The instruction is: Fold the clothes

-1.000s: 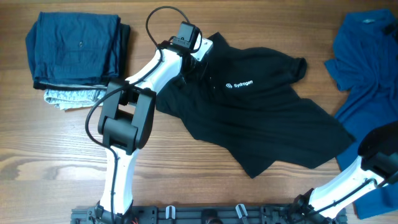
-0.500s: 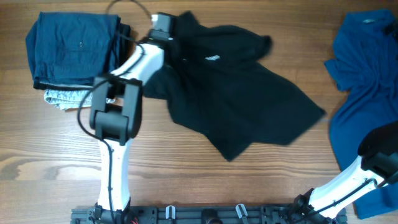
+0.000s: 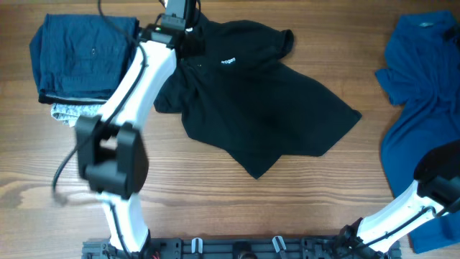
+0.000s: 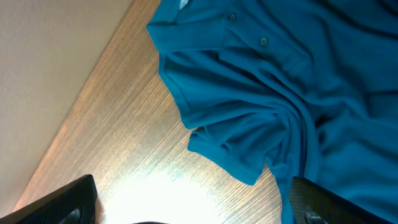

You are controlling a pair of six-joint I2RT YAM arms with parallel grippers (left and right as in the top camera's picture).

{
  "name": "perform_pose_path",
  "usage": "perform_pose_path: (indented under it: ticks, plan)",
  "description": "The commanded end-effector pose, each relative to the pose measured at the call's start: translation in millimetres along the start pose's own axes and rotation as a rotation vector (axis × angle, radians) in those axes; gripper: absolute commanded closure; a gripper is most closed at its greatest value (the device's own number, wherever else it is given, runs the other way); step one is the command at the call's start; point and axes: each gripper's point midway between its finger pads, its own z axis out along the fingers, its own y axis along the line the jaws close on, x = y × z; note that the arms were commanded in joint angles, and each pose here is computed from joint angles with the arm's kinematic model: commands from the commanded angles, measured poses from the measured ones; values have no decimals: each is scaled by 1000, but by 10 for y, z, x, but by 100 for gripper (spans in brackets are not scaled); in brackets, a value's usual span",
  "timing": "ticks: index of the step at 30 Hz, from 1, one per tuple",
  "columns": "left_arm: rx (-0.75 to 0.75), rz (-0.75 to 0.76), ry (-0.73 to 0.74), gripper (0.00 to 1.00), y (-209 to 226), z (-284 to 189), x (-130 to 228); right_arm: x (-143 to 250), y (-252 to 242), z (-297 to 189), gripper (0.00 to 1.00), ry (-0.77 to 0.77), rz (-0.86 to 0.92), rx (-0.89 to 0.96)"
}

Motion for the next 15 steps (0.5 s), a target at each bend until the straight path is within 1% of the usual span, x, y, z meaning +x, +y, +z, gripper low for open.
perform_pose_path:
  ticks: [1,4,6,7,9,13,14,15]
  plan:
    - [-1,-47,13,60,76,-548,1,18,-1,54,0,13,9,-4]
    - [-3,-87,144,57,144,-643,299,18,-1,54,1,13,9,-4]
    - [10,-96,198,54,157,-662,406,18,-1,54,1,13,9,-4]
    - [16,-104,229,48,177,-675,463,18,-1,54,0,13,9,-4]
    - [1,-115,257,43,249,-690,517,53,12,53,0,29,14,-14]
    - [-8,-121,272,37,285,-697,546,517,90,-1,0,228,46,-65]
    - [-9,-120,272,36,287,-692,547,681,66,-26,0,287,45,-32]
    - [-9,-120,273,36,286,-677,547,838,-17,-44,0,332,31,51]
